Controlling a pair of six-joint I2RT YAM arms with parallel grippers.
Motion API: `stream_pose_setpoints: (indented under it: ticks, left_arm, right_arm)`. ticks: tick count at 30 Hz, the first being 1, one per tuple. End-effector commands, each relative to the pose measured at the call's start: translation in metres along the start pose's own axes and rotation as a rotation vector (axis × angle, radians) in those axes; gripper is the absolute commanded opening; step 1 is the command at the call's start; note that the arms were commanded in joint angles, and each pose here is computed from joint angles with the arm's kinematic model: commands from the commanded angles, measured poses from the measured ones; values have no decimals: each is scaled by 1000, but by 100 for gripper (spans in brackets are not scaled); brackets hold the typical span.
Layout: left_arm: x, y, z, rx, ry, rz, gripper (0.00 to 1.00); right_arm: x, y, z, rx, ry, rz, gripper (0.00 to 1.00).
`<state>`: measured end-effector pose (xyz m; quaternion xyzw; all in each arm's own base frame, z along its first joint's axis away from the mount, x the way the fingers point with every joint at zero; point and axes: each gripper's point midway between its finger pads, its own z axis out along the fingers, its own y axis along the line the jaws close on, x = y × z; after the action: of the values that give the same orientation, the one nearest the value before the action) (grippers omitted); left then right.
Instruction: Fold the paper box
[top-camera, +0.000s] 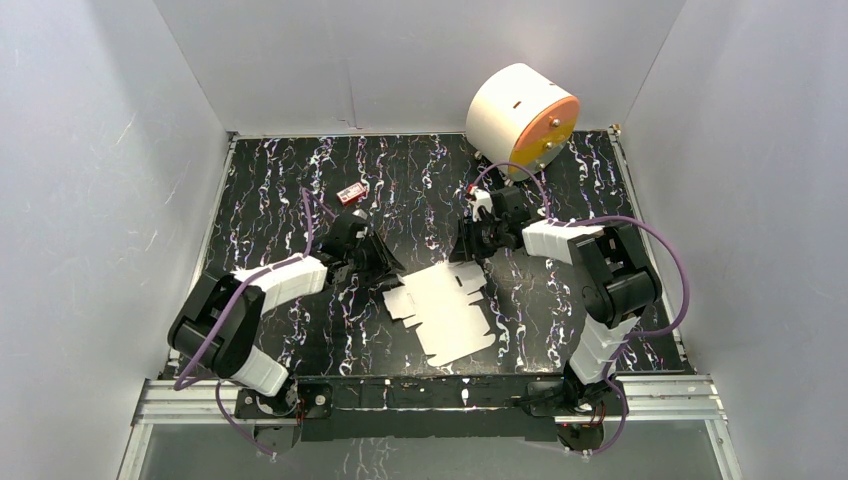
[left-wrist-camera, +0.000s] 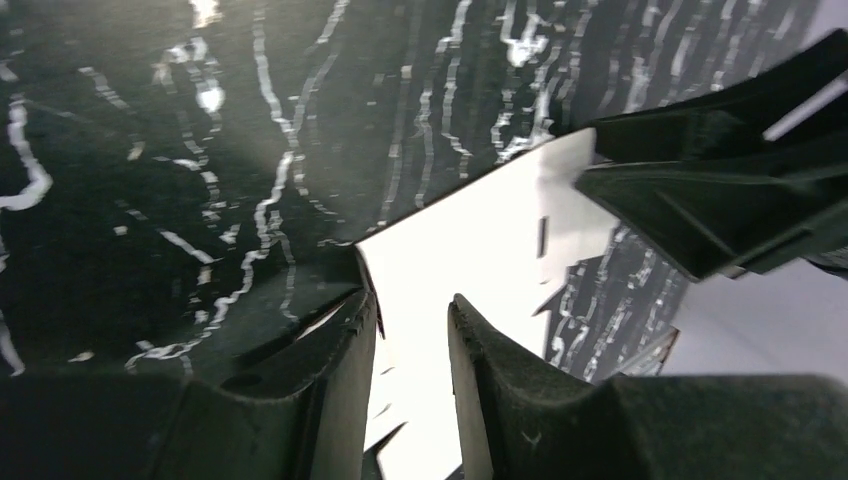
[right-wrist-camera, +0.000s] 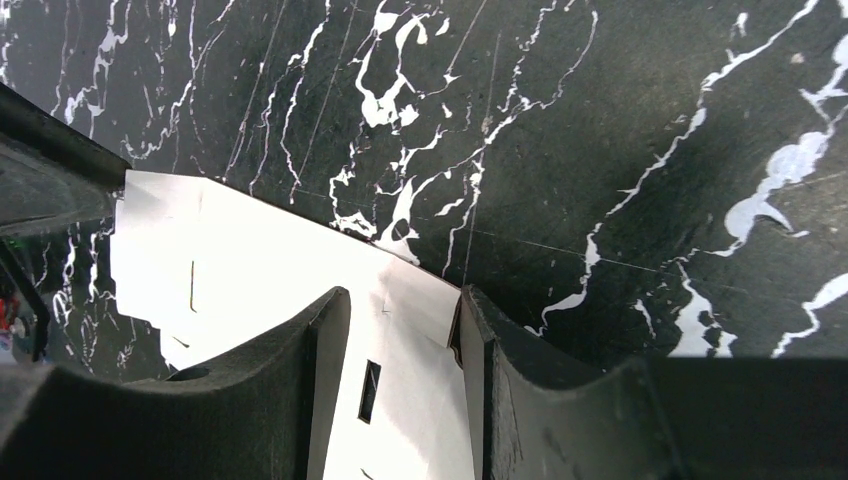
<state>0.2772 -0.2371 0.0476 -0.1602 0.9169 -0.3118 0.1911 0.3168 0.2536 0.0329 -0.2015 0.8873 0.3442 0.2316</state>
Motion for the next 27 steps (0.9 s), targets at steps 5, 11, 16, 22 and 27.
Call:
stream_pose_setpoints:
  ticks: [5,11,16,22,27]
  left_arm:
    - [-8,-44,-11,164,-6,5,30]
    - [-1,-23,0,81,24,31,30]
    - [-3,-3,3,-19,16,80,32]
    - [-1,5,6,-54,28,104,32]
    - [0,3,14,-56,50,121,29]
  right_arm:
    - [18,5,1,-12,32,36,53]
    - [16,5,-1,-3,24,35,53]
    - [16,4,-1,5,23,34,52]
    - [15,4,-2,5,15,30,52]
    - [12,5,-3,5,7,29,52]
